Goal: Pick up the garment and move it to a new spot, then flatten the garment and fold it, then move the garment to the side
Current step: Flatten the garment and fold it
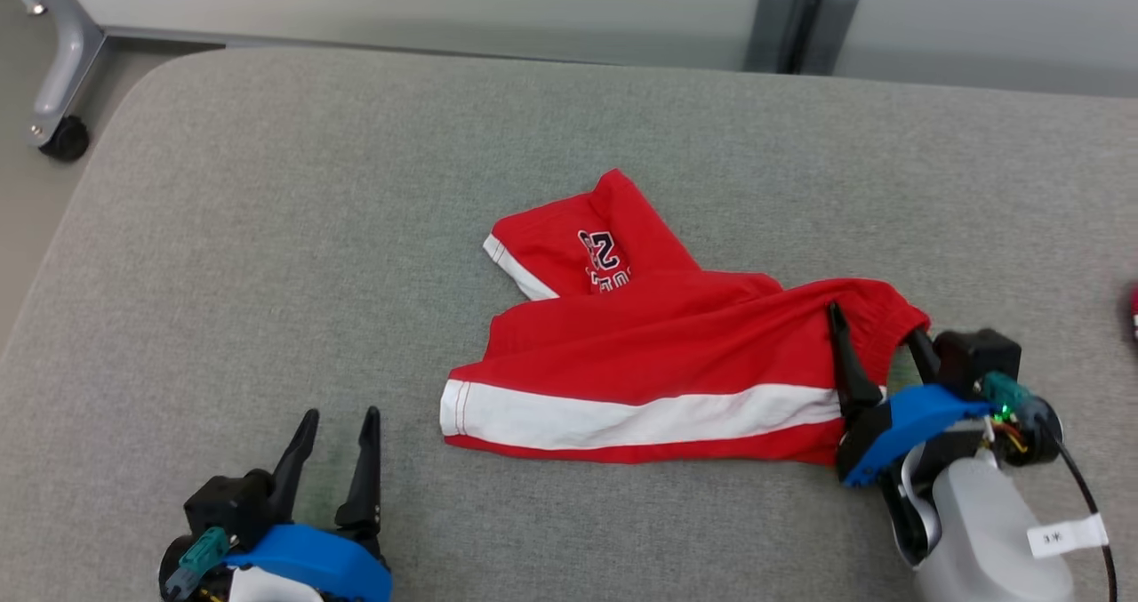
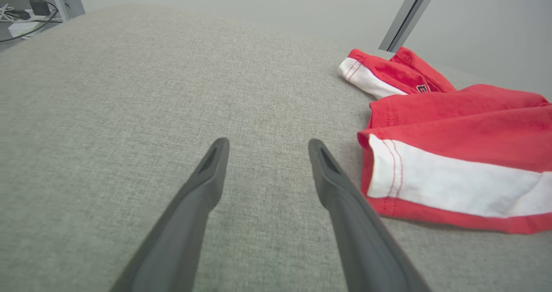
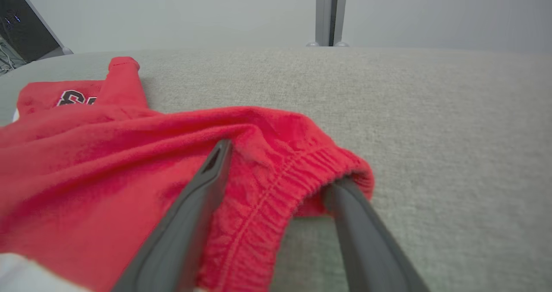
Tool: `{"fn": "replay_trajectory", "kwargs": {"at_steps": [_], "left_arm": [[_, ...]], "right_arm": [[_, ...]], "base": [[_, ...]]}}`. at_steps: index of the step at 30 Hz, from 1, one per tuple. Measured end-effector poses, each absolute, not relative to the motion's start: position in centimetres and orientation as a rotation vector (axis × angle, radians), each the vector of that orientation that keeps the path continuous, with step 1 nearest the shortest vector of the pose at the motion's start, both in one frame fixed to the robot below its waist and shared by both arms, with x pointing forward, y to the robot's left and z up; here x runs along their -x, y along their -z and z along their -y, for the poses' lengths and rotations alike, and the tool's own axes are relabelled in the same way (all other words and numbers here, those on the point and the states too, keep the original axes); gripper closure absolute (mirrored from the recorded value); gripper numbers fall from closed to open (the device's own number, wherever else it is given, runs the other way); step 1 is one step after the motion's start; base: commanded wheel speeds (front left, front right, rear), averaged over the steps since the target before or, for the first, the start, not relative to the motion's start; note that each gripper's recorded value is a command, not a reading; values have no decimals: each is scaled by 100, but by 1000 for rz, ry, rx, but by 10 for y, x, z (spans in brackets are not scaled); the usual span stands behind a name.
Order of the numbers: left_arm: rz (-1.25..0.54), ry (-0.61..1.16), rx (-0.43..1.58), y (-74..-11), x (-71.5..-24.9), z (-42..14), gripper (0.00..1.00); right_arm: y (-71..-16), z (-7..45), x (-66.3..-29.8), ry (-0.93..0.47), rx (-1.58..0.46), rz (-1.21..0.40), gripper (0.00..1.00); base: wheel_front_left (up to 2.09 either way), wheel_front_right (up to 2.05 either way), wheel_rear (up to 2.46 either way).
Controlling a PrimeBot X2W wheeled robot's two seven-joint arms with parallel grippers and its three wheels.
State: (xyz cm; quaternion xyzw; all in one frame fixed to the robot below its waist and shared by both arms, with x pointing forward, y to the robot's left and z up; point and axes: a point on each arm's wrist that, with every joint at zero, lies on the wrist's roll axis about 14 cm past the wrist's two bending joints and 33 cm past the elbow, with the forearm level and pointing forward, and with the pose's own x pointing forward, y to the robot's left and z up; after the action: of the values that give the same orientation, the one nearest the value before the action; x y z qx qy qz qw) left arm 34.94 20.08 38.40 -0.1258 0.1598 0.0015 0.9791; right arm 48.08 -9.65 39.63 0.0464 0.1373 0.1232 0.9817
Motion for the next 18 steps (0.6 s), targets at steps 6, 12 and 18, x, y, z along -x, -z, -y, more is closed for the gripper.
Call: {"fn": "replay_trajectory", "kwargs": {"at_steps": [6,12,18], "left_arm": [[-282,7,235,-396,-350,-200,0],[-260,18,218,-403,-339,-195,0],[-255,37,195,-404,-323,-186,0]], "right_arm": [[-410,115,-450,-217,-92,-231,0],[-426,126,-415,-200,-99,-186,0],[-430,132,-379,-191,-101,-177,0]], "base": [[0,0,0],[0,0,0],[0,0,0]]}}
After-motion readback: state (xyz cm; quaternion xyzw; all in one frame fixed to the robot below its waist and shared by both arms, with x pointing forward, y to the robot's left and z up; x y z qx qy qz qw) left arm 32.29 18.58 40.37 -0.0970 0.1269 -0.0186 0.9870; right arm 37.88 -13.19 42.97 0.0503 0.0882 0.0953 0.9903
